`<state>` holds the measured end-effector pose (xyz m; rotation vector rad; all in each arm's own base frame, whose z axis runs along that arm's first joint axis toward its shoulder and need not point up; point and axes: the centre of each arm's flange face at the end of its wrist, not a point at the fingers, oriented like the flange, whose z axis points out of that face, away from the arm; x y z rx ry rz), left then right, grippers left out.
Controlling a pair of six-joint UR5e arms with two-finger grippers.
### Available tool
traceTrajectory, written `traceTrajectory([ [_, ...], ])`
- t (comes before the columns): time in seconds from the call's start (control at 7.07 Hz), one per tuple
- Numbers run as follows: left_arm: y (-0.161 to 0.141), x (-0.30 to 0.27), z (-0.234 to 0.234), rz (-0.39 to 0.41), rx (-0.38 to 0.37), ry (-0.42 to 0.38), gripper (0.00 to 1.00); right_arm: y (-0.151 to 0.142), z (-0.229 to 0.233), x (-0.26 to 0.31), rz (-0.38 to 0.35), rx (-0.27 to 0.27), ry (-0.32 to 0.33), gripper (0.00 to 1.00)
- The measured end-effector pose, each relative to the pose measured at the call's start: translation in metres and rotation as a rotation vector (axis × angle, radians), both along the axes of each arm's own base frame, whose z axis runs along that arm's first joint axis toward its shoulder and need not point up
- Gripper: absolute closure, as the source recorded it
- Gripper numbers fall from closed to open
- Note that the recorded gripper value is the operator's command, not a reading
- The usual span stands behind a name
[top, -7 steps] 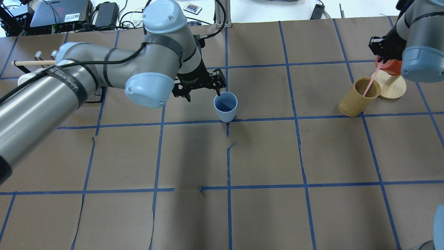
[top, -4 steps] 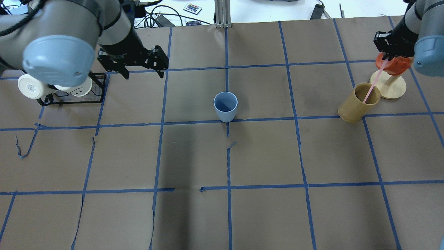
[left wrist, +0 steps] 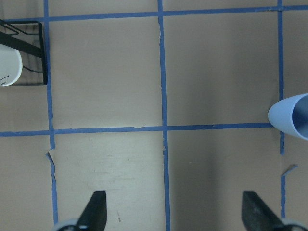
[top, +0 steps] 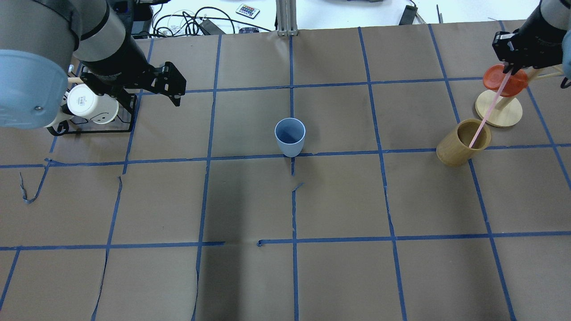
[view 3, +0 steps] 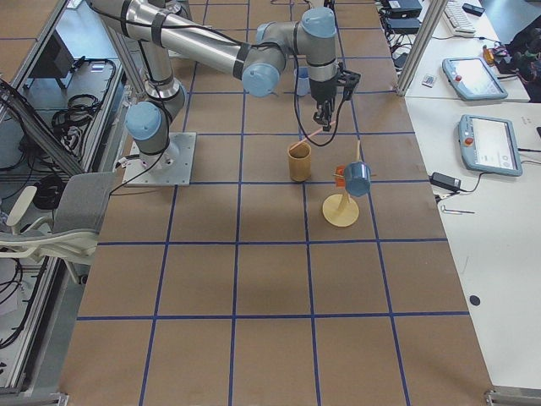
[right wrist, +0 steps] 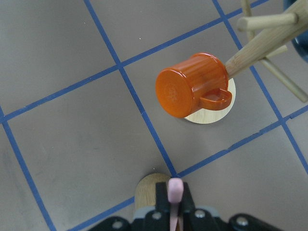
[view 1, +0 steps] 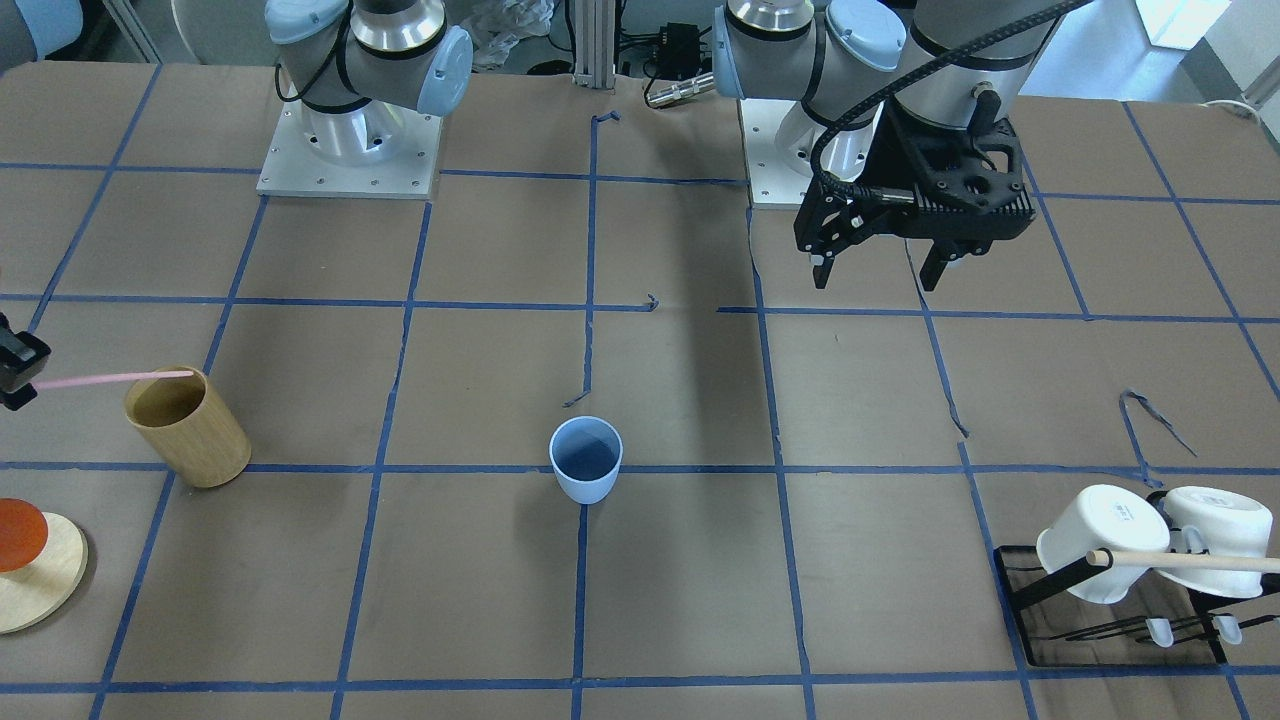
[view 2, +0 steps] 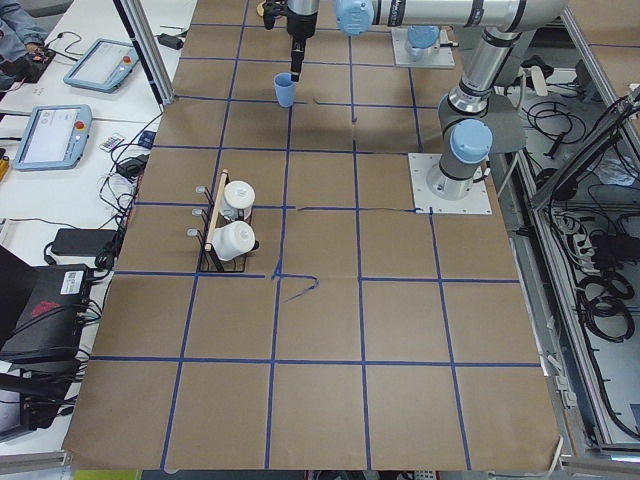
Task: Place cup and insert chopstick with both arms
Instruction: 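Lift the pink chopstick from the wooden cup toward the blue cup, right gripper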
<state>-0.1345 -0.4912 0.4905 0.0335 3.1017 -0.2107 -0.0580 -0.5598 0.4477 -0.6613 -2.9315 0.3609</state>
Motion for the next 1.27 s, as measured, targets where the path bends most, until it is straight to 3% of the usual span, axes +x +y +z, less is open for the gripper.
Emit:
traceTrajectory([
  [0.28, -0.001, 0.005, 0.0, 0.002, -0.005, 0.0, 0.0, 0.004, 0.038, 0.002, 0.001, 0.035, -0.013, 1.0],
  [0.57, -0.001, 0.007, 0.001, -0.008, -0.006, -0.002, 0.0, 0.001, 0.064, 0.008, 0.011, 0.035, -0.039, 1.0],
  [0.99, -0.001, 0.007, 0.001, -0.011, -0.006, -0.003, 0.0, -0.004, 0.084, 0.082, -0.058, -0.001, -0.136, 1.0],
  [1.27, -0.001, 0.007, 0.0, -0.011, -0.005, -0.002, 0.0, -0.007, 0.085, 0.156, -0.114, -0.059, -0.167, 1.0],
])
